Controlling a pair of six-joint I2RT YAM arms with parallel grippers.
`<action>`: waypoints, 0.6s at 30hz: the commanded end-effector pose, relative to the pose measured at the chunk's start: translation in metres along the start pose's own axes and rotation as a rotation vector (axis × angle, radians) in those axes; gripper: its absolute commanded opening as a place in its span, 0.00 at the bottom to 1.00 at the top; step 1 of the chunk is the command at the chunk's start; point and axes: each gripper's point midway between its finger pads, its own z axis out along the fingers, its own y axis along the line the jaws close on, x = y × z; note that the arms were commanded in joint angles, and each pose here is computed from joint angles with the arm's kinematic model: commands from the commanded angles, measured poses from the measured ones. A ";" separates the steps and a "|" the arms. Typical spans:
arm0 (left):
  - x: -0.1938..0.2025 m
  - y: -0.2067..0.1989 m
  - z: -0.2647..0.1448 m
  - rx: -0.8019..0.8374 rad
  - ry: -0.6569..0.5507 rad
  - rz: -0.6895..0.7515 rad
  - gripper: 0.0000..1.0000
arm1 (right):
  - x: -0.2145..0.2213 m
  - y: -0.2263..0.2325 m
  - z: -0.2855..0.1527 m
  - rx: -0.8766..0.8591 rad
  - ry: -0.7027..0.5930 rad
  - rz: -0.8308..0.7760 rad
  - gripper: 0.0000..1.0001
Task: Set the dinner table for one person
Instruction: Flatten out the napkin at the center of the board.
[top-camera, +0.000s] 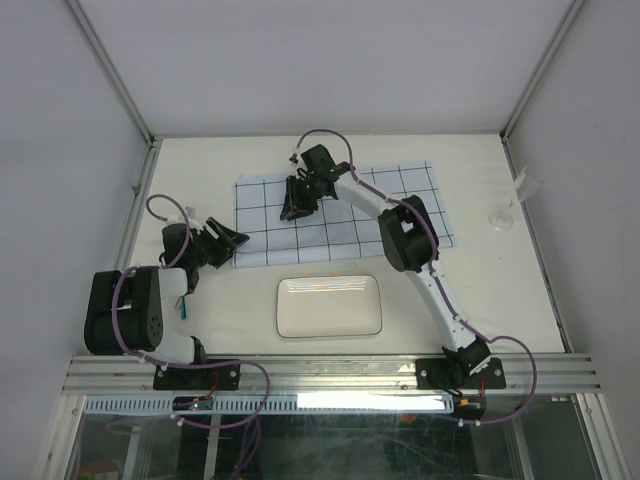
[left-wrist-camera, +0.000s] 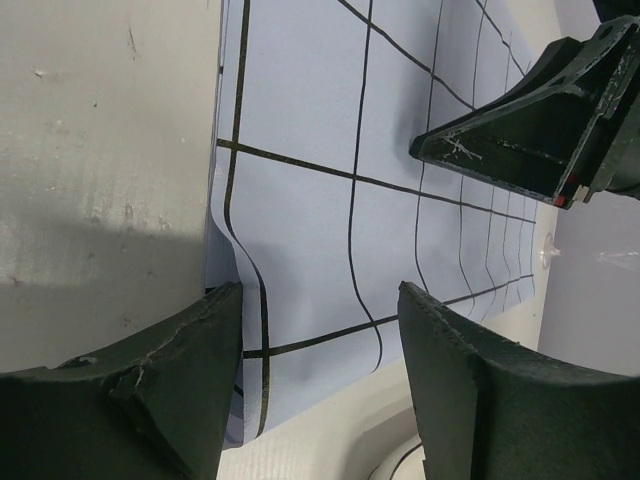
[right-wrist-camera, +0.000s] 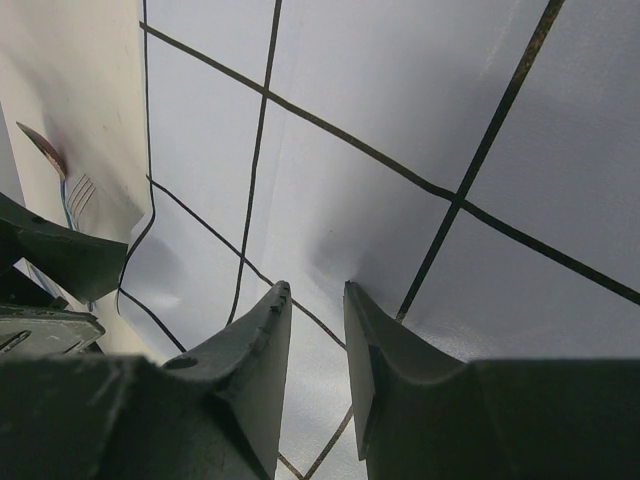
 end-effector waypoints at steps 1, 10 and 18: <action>-0.012 -0.009 -0.002 0.020 -0.034 0.049 0.63 | -0.008 0.005 -0.001 0.009 -0.022 -0.009 0.32; -0.010 -0.021 -0.017 0.035 -0.032 0.071 0.63 | -0.021 0.014 0.006 -0.037 -0.060 0.002 0.32; -0.007 -0.018 -0.027 -0.004 -0.039 0.080 0.63 | -0.031 0.028 0.010 -0.095 -0.096 -0.003 0.31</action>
